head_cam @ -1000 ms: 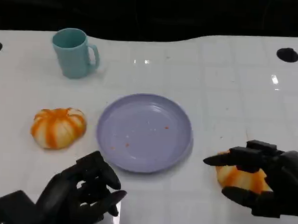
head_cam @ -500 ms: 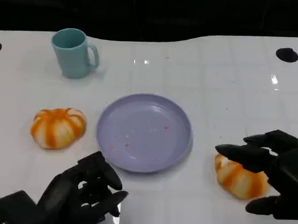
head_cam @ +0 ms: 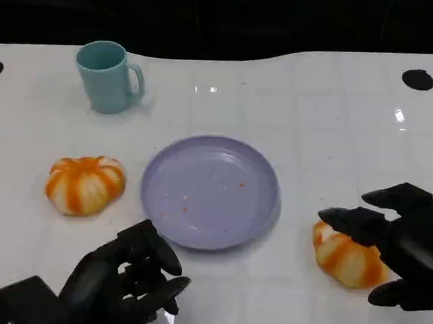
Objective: Grasp the bread from the table and place it into the plate.
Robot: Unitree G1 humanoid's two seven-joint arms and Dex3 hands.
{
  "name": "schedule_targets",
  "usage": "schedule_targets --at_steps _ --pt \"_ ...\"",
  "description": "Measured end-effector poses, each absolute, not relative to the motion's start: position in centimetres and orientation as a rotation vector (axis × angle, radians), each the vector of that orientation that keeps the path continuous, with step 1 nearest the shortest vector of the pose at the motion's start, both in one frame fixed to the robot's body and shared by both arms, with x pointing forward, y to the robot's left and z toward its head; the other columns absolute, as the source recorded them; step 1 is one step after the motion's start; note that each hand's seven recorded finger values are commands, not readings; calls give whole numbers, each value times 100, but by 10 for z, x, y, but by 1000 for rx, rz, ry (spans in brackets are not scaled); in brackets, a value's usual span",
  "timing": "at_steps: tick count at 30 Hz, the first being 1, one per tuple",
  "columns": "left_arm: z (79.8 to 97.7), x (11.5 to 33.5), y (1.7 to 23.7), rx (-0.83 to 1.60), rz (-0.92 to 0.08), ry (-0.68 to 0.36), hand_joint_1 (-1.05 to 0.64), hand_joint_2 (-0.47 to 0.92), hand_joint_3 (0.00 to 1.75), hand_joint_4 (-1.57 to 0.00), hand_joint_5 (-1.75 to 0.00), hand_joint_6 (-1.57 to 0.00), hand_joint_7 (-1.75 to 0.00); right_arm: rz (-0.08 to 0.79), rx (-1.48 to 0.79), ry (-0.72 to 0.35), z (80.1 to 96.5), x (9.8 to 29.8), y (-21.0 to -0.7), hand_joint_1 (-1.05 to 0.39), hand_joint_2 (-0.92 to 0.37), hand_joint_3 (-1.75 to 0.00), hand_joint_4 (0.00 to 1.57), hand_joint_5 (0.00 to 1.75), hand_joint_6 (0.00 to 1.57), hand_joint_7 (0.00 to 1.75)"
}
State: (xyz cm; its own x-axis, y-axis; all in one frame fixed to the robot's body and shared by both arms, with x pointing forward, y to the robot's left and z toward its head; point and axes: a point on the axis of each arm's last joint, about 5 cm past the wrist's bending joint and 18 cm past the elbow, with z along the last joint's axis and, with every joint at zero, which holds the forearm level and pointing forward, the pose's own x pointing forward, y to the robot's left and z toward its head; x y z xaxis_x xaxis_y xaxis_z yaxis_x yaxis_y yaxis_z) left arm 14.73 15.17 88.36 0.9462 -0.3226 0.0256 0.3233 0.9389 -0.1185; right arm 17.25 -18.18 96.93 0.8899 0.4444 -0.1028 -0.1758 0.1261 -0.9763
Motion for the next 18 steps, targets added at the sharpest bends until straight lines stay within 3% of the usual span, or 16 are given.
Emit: schedule_targets --at_steps 8,18 --pt "884 147 151 -124 -333 -7 -62 92 18 -65 -175 -52 -164 457 -1387 -173 955 188 -175 -42 -72 -1 11 36 36 0" --pt "885 147 150 -124 -335 -12 -61 92 18 -65 -175 -52 -163 485 -1415 -87 943 205 -172 -41 -77 -1 17 32 46 3"
